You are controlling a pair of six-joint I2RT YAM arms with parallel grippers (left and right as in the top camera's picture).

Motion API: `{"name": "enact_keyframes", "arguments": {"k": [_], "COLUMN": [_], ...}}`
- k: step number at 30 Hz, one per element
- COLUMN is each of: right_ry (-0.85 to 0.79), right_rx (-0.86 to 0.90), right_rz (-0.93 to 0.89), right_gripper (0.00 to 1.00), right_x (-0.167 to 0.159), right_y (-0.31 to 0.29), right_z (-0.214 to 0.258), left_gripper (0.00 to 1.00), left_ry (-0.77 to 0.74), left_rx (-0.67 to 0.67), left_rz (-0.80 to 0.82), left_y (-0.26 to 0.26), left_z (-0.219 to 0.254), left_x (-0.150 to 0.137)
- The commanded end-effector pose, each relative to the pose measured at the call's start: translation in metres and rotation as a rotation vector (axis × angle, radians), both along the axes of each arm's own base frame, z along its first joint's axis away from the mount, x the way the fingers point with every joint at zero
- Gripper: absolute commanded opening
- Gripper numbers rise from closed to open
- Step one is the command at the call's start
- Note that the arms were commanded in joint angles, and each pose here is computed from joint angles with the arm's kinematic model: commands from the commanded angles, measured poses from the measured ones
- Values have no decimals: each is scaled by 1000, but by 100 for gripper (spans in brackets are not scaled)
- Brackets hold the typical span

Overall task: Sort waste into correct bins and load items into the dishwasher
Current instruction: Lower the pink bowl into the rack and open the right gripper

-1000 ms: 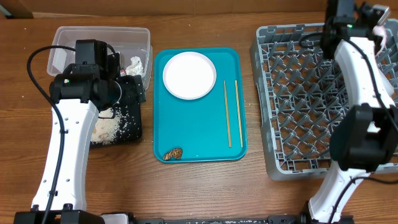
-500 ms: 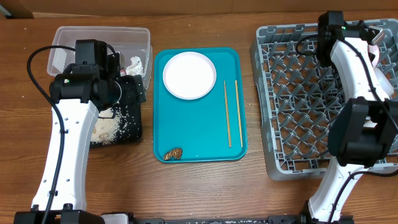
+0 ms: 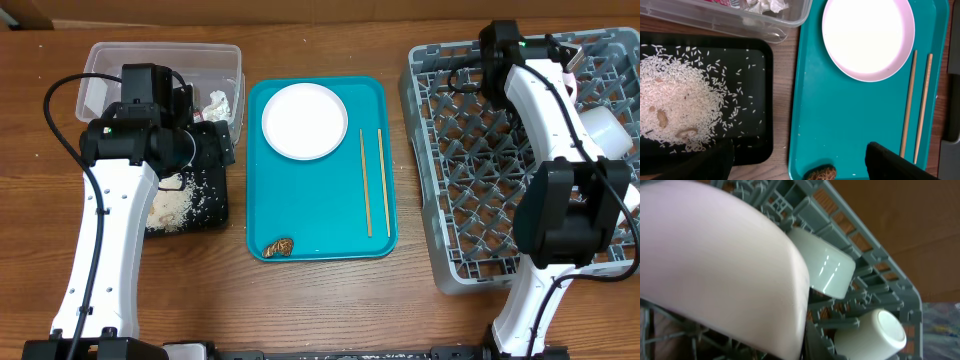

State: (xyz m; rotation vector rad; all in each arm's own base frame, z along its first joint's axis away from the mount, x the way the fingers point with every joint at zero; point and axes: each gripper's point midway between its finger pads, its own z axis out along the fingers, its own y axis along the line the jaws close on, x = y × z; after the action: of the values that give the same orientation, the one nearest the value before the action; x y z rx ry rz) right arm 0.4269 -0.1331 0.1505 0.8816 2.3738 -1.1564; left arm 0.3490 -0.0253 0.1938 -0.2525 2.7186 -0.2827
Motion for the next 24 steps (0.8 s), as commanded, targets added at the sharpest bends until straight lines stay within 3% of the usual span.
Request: {"name": "enact_keyframes", "arguments": {"k": [1, 3, 6, 14, 24], "right_ry": [69, 99, 122, 170, 35], "right_rx": [283, 356, 425, 470, 487], "right_rz": [45, 43, 39, 28, 85], "right_gripper": [4, 4, 14, 25, 28], "right_x": [-7, -14, -19, -31, -25], "right_y": [47, 57, 67, 74, 76], "right_z": [-36, -43, -49, -49, 21], "left_gripper": [86, 86, 85, 86, 86], "left_ry": [-13, -12, -12, -12, -11], "left_rx": [-20, -20, -19, -19, -19], "left_rz": [11, 11, 12, 11, 11], "left_y": [-3, -3, -3, -3, -3], "left_z": [6, 6, 6, 6, 6], "left_x": [3, 3, 3, 3, 3]}}
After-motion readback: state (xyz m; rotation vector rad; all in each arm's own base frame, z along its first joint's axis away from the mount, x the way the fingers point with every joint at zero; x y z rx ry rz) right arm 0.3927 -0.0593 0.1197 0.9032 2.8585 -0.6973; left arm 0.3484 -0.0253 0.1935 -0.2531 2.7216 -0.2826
